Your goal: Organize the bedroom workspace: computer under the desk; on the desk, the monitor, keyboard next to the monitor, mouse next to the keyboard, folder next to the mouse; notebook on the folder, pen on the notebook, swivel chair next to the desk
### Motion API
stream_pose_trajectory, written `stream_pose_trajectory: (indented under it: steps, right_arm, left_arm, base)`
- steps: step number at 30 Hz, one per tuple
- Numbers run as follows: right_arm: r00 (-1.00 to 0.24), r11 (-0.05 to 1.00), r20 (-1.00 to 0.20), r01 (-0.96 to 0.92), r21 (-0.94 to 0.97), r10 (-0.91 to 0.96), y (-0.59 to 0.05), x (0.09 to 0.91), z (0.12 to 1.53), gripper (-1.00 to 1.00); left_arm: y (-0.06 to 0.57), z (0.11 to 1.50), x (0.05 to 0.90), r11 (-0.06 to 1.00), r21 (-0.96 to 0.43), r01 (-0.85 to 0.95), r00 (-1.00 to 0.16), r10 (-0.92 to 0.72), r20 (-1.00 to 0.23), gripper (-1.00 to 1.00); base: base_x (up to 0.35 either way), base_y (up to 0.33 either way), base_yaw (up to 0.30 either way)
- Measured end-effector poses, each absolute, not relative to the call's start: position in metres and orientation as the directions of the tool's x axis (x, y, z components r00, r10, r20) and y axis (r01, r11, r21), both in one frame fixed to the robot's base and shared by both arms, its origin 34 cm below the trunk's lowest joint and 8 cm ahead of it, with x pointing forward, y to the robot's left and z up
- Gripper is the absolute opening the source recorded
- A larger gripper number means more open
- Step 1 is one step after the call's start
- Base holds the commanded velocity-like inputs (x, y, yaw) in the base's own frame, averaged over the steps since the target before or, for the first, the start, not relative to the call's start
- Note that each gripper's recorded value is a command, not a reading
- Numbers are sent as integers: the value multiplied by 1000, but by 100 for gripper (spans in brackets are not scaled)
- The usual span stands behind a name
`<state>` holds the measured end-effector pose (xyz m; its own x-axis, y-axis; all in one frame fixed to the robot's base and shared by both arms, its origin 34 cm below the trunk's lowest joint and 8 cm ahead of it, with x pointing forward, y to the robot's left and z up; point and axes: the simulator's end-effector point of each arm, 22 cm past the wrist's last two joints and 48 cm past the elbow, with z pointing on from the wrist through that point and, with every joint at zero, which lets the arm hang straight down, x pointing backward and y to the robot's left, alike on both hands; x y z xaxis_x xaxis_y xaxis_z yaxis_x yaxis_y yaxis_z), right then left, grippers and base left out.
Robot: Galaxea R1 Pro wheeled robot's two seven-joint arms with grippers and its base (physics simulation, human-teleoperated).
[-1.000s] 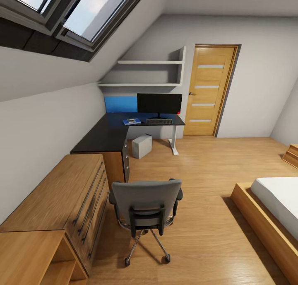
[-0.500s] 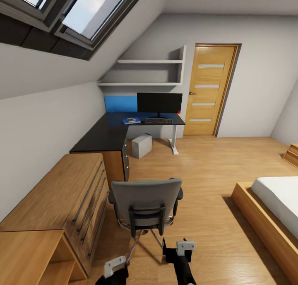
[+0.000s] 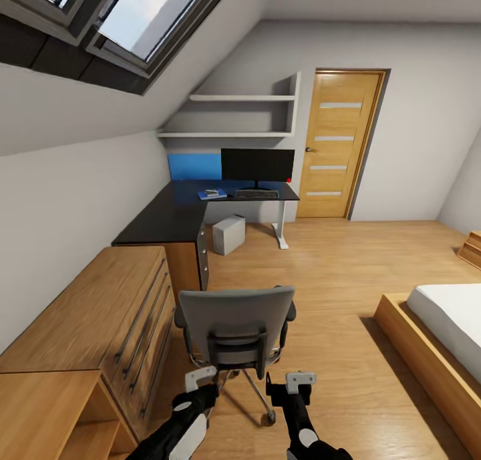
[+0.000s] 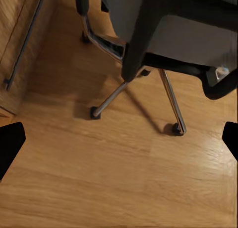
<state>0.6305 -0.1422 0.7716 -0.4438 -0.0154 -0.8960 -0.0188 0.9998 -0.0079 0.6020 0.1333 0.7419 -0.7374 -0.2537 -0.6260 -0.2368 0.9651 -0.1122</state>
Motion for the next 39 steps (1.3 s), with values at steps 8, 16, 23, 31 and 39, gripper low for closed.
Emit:
stream_pose_trajectory:
  steps: [8, 16, 23, 31, 39]
  right_arm:
    - [-465, 999, -885, -1, -32, -29, -156, 625, 752, 100]
    - [-456, 999, -890, -7, -33, -33, -157, 626, 743, 100]
    - [-448, 1000, -894, -18, -25, -30, -153, 628, 736, 100]
    - [-450, 1000, -893, -22, 1, -9, -136, 628, 729, 100]
    - [-451, 1000, -893, -24, 3, -8, -134, 629, 718, 100]
  left_arm:
    - [131, 712, 583, 970, -72, -232, -783, -230, -577, 100]
    - [156, 698, 585, 966, -44, -255, -774, -231, -590, 100]
    - [162, 692, 589, 963, -45, -267, -758, -239, -607, 100]
    - [164, 682, 591, 961, -45, -273, -756, -243, -608, 100]
    - [167, 671, 593, 960, -43, -277, -753, -245, -611, 100]
  base:
    - [0, 0, 0]
    - [0, 0, 0]
    - [0, 0, 0]
    - [0, 0, 0]
    - [0, 0, 0]
